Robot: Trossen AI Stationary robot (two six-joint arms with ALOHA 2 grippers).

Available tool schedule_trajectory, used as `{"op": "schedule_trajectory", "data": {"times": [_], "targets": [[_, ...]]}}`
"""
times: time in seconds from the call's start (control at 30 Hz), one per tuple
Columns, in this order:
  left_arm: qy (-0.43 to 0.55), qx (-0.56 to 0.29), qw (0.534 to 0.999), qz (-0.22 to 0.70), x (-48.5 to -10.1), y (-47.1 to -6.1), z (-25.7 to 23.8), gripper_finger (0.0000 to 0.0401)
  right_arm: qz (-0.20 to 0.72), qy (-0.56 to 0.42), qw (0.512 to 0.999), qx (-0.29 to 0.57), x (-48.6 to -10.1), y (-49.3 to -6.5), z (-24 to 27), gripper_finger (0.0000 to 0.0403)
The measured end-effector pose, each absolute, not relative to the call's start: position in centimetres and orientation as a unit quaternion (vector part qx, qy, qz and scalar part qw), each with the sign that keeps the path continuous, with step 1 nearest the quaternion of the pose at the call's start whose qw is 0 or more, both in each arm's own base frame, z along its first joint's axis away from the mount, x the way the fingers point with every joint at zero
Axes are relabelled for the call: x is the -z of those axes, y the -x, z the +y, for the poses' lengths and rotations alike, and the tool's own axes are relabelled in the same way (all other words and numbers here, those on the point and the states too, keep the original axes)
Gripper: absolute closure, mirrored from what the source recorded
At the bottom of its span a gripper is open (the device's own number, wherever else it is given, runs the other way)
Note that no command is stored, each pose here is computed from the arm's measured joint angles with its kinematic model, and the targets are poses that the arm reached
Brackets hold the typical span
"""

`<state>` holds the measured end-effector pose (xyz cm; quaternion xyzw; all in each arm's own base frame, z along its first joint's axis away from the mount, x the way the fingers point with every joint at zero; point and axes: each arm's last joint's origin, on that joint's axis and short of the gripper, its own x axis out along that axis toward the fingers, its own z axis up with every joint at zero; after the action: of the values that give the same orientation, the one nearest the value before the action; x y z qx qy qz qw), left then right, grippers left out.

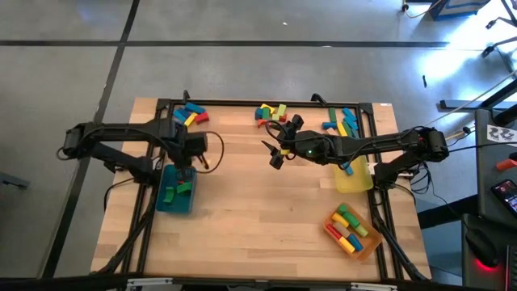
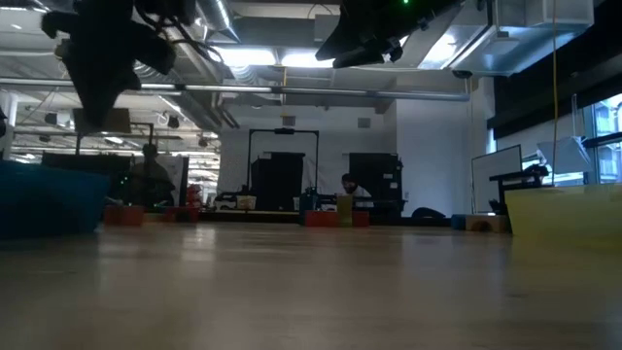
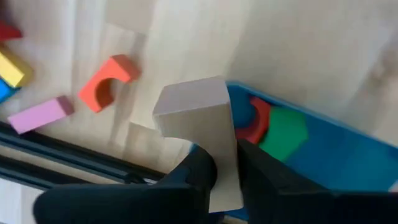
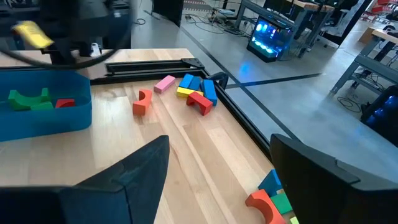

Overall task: Sort blocks by size
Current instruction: Put the brown arch block into the blue bin

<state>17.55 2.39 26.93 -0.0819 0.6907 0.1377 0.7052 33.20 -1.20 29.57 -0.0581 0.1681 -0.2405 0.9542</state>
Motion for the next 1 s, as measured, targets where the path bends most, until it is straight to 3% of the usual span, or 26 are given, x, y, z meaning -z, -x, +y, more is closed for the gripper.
{"op": "schedule_trajectory", "data": {"times": [0.27,0.6,0.83,1.0], "targets": [[0.069,-0.122,0.711,0.689,-26.7,-17.7,-1.0,0.0357,0.168,0.058,0.954,0.240,-29.6,-33.2,-1.2,0.0123],[0.060,-0.133,0.673,0.725,-22.5,-16.2,-2.9,0.0342,0.169,0.058,0.954,0.240,-29.6,-33.2,-1.2,0.0123],[0.055,-0.122,0.679,0.722,-21.1,-16.1,-3.1,0.0343,0.168,0.058,0.954,0.240,-29.6,-33.2,-1.2,0.0123],[0.056,-0.118,0.687,0.715,-21.1,-16.3,-3.2,0.0319,0.168,0.058,0.954,0.241,-29.6,-33.2,-1.2,0.0123]]}}
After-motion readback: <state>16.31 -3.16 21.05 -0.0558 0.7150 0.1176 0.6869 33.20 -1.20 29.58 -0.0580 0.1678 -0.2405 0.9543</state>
